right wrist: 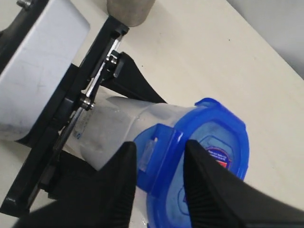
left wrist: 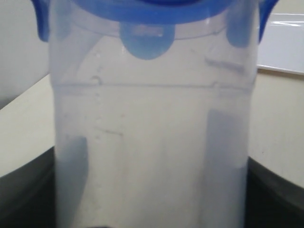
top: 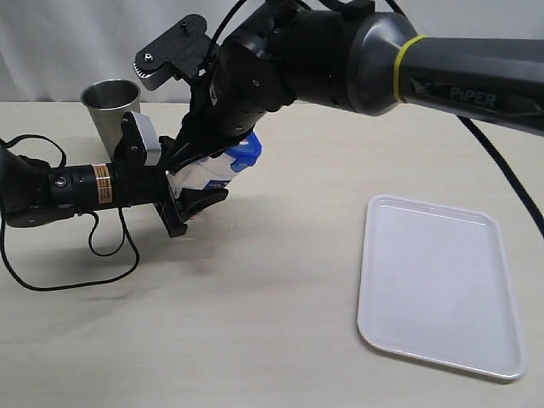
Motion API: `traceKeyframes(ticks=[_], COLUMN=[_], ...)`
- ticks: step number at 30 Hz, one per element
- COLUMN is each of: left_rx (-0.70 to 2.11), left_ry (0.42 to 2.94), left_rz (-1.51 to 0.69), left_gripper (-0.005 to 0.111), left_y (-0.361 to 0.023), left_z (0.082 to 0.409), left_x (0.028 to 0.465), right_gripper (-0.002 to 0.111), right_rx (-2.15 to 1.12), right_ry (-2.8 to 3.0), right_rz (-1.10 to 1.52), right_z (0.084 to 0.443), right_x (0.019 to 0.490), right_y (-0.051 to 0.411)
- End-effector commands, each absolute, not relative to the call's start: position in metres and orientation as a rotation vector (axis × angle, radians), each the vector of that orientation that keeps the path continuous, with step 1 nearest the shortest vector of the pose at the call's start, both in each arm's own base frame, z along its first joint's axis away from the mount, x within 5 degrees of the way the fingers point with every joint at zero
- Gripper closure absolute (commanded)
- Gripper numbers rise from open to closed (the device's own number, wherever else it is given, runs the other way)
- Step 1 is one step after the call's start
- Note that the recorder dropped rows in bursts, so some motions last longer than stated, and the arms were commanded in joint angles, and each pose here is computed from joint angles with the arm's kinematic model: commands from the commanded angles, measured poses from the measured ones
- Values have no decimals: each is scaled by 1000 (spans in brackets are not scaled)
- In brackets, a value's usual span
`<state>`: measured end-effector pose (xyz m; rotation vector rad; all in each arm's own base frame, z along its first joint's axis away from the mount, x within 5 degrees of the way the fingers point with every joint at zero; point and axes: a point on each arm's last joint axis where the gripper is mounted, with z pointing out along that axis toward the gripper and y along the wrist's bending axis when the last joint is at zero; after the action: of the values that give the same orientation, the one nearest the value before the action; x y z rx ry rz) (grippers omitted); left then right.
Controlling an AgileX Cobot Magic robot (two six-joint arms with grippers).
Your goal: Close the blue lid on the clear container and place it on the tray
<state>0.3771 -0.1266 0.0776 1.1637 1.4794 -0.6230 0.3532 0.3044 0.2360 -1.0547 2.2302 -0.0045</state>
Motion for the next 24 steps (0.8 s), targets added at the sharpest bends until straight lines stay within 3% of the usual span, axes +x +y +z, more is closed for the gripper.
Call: traceKeyframes(ticks=[1,11,17,24], left_rx=[1215,1208,1207,1209], left_ry=[1370,1370,1369,1369], left_rz=[-687,-683,-680,-681], left_gripper=[107,107,107,107], left_y=[-135,-135,-135,-135], left_z=[87,87,87,87], left_x=[370,371,371,371], right_gripper=[83,79,71,71], right_rx=[-1132,-1148,-1104,-1056], right_ry=[2387,2320,2252,2186], right_rz=[-97,-46,-14,13], right_z=[193,212,249,291], right_x=[351,348,342,331], right_y=[299,300,294,284])
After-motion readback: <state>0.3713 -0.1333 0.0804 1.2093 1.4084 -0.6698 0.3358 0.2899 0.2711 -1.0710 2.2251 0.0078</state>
